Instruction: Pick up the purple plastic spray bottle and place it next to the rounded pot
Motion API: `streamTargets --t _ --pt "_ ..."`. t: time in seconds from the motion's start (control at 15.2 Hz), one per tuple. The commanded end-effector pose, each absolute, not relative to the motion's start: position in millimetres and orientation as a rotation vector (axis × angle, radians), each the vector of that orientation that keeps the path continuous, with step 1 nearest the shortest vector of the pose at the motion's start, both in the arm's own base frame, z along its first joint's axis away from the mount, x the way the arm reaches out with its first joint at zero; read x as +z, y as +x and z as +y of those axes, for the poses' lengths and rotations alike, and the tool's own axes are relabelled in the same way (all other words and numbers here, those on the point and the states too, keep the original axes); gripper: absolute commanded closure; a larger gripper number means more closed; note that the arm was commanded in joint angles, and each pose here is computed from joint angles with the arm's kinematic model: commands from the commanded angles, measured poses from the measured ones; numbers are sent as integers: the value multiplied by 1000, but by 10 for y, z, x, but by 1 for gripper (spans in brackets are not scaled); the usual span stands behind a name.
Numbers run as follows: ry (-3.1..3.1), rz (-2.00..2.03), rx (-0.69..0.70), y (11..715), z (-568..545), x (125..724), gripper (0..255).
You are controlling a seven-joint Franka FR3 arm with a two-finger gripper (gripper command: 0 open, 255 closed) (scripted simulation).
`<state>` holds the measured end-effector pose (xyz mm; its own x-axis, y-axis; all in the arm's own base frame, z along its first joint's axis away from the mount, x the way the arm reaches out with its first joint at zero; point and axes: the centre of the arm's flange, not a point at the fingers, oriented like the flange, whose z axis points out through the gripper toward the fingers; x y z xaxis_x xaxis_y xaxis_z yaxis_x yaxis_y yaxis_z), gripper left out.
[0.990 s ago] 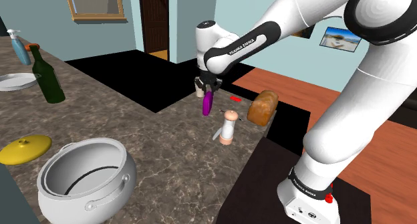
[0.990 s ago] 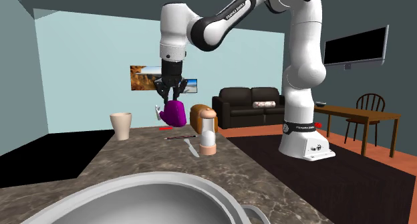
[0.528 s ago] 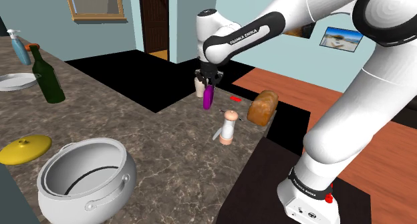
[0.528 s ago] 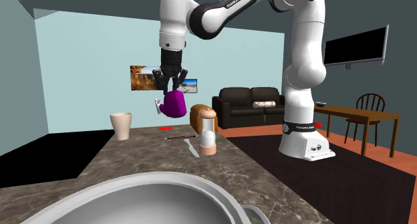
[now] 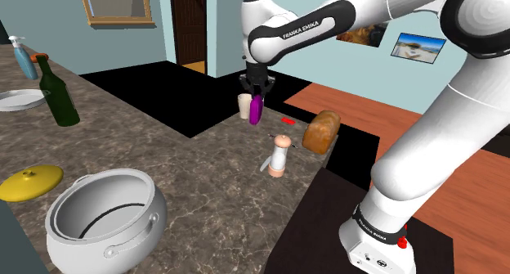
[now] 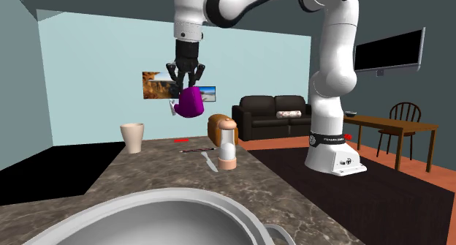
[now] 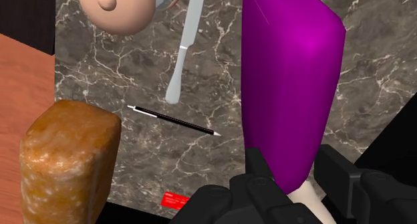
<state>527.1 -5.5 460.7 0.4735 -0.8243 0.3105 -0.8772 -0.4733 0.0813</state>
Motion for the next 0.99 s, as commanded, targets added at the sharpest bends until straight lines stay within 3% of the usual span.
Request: streamTargets --t 0.0,0.92 --pt "2492 -1465 336 5270 -53 4721 255" --pt "2492 -1465 336 5270 -53 5460 255"
